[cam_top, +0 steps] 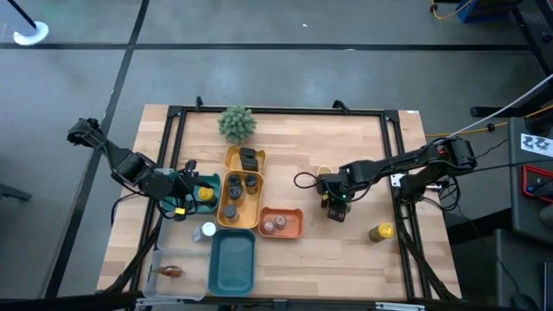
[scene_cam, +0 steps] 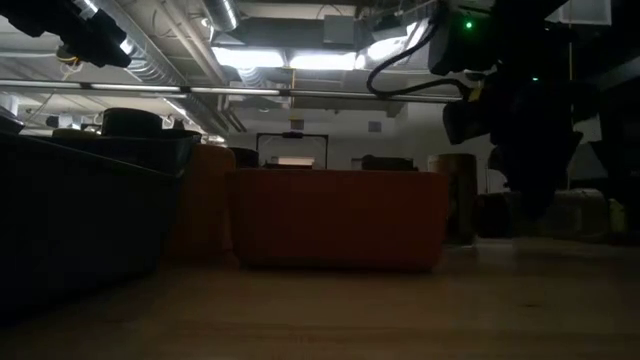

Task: Sort spices by type
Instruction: Put the black seasoning bottle into the bottom yellow bin

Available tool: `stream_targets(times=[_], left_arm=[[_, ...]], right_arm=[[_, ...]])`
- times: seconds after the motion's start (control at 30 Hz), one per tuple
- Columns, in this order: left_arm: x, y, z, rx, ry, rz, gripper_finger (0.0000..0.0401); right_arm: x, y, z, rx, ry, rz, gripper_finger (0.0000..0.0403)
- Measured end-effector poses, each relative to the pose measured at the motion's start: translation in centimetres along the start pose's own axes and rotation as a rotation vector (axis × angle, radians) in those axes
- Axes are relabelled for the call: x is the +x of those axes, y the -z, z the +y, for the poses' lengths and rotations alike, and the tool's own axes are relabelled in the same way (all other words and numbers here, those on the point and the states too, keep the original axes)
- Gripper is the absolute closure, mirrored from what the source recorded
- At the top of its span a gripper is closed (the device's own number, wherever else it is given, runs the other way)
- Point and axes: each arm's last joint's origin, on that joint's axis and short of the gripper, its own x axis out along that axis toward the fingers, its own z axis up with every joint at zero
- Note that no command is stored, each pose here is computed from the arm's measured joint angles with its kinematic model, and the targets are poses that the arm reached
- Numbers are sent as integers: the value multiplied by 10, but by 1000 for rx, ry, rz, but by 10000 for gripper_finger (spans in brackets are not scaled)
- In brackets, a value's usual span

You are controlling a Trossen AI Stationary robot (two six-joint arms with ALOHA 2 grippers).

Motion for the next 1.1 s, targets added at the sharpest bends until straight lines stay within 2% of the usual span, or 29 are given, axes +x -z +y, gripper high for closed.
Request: stream_targets(times=[0.27,0.57,0.9,1.1], left_arm=[[0,-5,-1,-20,13,-43,175],[0,-8,-2,-37,22,-78,175],[0,-11,-3,-47,24,-108,175],[0,-12,-3,-48,23,-108,175]], right_arm=[[-1,-1,4,25,-91,14,231],[-3,-16,12,-15,-188,-132,231],[-5,-19,14,-34,-205,-163,231],[-25,-23,19,-56,-200,-161,231]])
